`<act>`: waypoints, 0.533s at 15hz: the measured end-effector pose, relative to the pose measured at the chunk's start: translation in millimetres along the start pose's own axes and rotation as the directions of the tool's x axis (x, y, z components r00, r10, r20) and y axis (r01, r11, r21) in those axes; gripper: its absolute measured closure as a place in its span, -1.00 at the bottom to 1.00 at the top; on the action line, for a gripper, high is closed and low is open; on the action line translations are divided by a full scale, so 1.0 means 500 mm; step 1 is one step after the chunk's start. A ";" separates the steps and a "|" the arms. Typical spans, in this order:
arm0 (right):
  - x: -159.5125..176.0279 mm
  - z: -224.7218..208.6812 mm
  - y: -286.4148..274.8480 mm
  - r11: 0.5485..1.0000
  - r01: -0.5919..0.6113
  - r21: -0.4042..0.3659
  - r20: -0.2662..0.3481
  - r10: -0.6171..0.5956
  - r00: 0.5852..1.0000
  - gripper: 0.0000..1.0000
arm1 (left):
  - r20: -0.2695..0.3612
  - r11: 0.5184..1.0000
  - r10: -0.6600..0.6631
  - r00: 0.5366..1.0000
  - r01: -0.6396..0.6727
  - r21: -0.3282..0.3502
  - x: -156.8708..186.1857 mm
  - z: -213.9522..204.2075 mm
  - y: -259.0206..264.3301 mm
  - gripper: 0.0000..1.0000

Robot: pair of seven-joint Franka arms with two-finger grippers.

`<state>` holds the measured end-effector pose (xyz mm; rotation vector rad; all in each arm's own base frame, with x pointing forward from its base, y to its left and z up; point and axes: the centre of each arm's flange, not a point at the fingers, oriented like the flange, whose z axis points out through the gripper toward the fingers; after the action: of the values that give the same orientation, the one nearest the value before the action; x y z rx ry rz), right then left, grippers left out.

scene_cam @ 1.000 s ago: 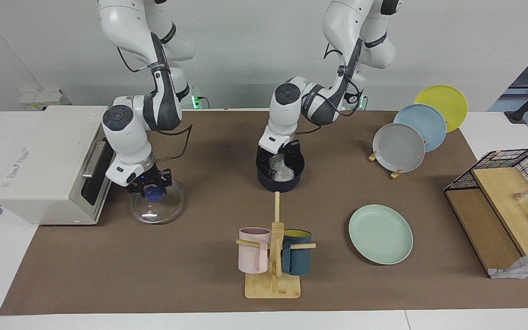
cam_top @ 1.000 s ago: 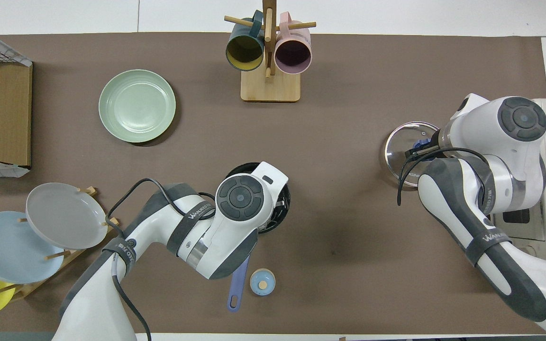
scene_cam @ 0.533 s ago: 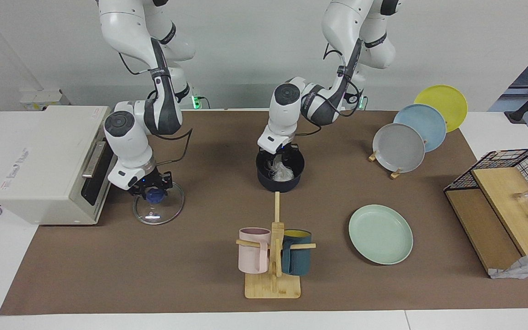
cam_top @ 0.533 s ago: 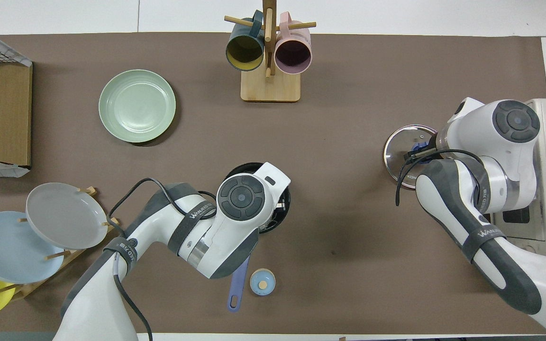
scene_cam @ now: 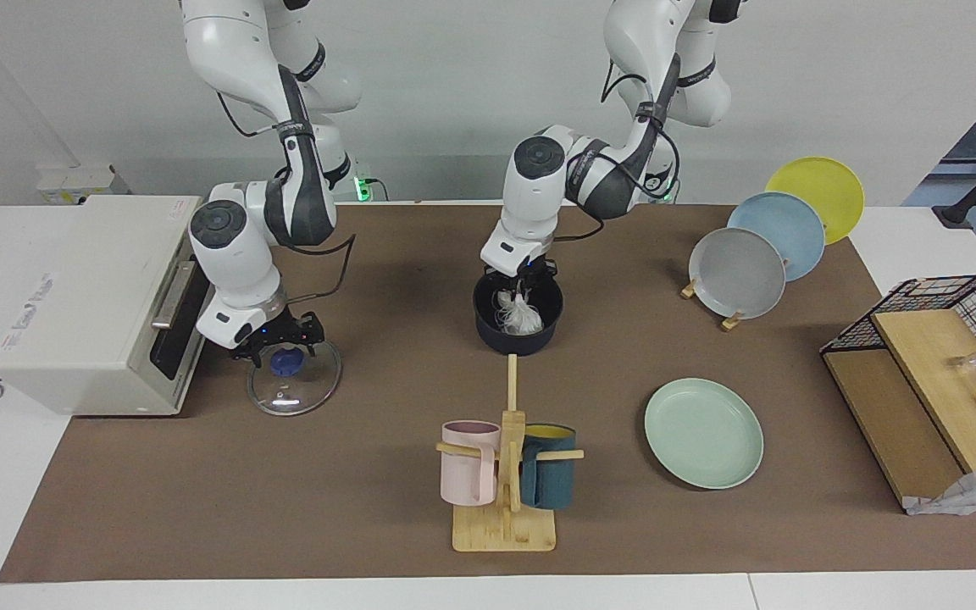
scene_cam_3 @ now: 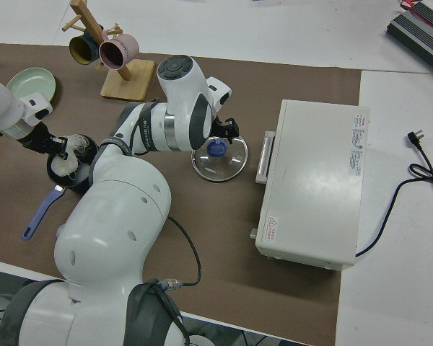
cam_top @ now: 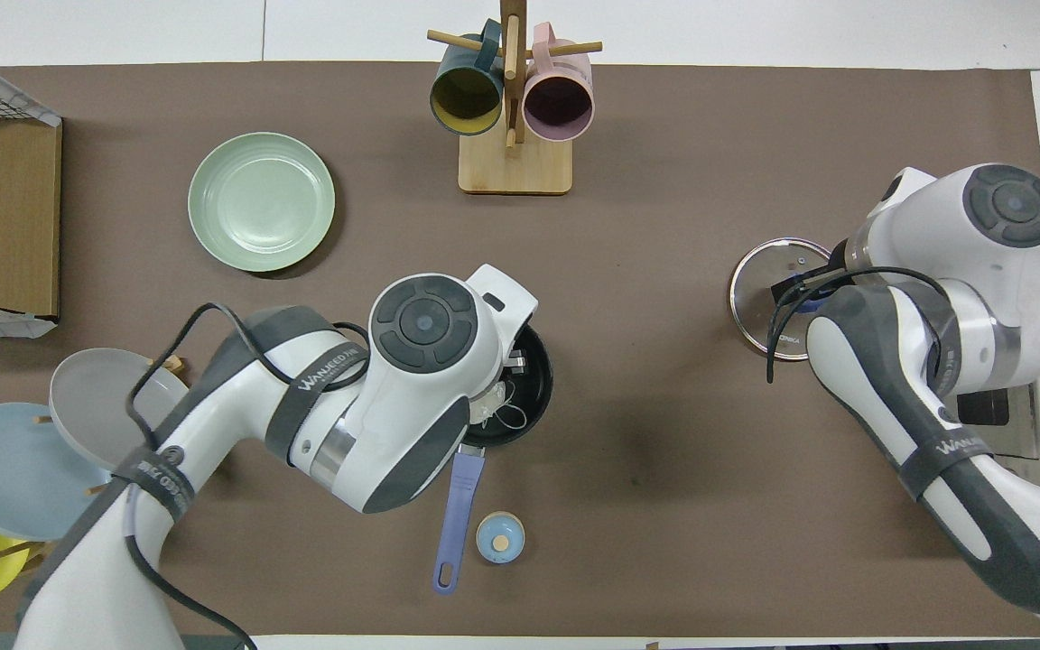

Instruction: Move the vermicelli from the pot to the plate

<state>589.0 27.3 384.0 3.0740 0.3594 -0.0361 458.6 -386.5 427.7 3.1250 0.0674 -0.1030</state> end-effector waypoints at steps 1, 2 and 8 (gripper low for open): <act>0.000 -0.042 0.003 1.000 -0.003 0.000 0.015 0.003 1.000 -1.00 | 0.004 1.000 -0.002 1.000 0.002 0.002 0.015 -0.043 -0.019 0.74; -0.003 -0.086 0.006 1.000 -0.006 0.001 0.029 0.006 1.000 -1.00 | 0.005 1.000 -0.004 1.000 0.004 0.001 0.034 -0.091 -0.041 0.74; -0.090 -0.374 0.011 0.999 -0.047 0.000 0.094 0.047 0.994 -1.00 | -0.021 0.995 -0.045 0.999 0.043 -0.088 0.209 -0.277 -0.315 0.74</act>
<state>549.9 20.5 572.2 3.0679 0.2828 -0.1791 564.8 -222.6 556.7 3.0377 0.1377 -0.0631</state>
